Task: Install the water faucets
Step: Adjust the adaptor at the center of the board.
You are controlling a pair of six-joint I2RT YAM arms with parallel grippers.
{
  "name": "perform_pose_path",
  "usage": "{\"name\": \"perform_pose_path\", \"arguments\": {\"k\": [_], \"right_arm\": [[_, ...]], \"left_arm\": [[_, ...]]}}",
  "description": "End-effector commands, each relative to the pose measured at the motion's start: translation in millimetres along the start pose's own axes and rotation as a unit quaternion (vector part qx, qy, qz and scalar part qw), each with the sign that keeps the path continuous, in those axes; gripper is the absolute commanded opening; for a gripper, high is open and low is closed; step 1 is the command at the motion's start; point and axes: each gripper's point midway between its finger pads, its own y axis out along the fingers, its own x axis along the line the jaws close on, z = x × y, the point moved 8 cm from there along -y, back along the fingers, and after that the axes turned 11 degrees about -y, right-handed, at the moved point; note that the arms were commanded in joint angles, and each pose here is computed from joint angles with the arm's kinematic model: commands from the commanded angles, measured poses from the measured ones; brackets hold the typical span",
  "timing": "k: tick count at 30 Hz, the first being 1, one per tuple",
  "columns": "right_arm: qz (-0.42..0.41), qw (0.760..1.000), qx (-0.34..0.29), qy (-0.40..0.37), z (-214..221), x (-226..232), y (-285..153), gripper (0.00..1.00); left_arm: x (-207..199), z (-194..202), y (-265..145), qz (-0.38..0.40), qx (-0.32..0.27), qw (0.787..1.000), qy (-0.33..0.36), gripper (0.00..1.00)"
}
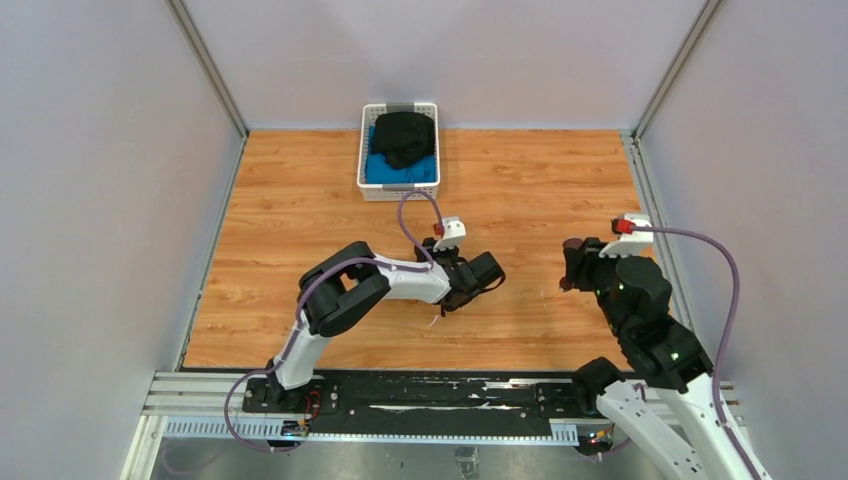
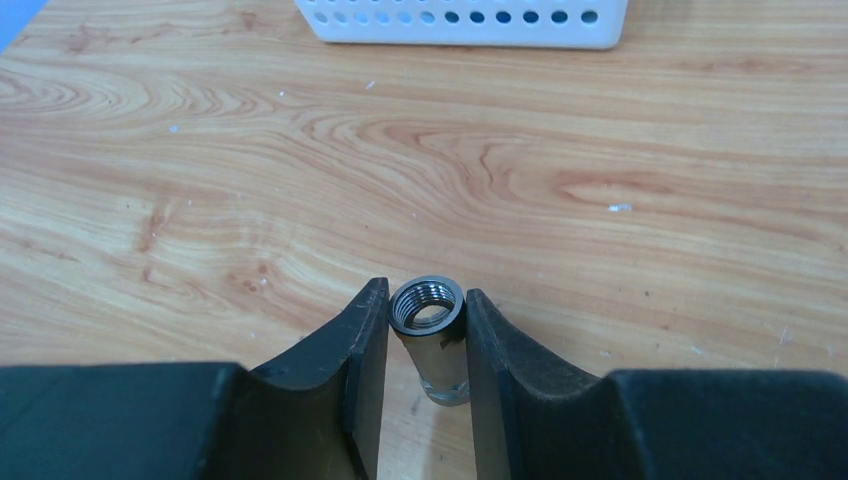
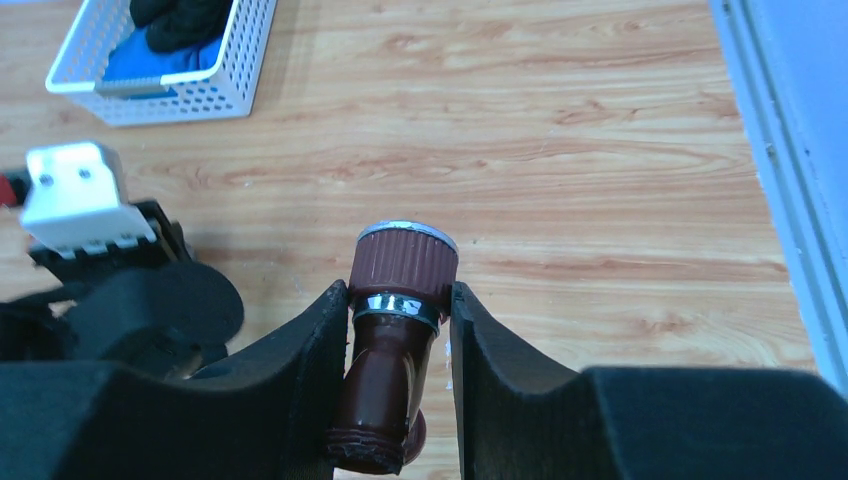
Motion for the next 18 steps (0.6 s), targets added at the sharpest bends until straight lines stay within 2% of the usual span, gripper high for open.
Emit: {"name": "perform_pose_path", "arguments": {"k": [1,3,5,9,14,18], "right_arm": [[0.058,0.998,-0.033,0.022,-7,-19,-19,0.0],[0.06,0.997,-0.038,0.025,-6,-21,-25,0.0],[0.061,0.997,-0.034,0.023,-5,-23,-29,0.0],[0.067,0.997,-0.019,0.024,2,-24,-30,0.0],[0.058,0.998,-0.014,0.034,5,-21,-29,0.0],[0.054,0.998,-0.013,0.032,3,-20,-29,0.0]], "left_arm": [[-4,15,-5,-0.019,-0.065,0.997,-0.037,0.0],[-5,22,-10,-0.017,-0.076,0.996,-0.041,0.0],[-1,30,-14,-0.015,-0.08,0.996,-0.046,0.08],[3,38,-20,-0.011,-0.077,0.996,-0.042,0.14],[11,39,-23,-0.008,-0.072,0.996,-0.049,0.38],[11,28,-25,-0.008,-0.079,0.996,-0.049,0.49]]}}
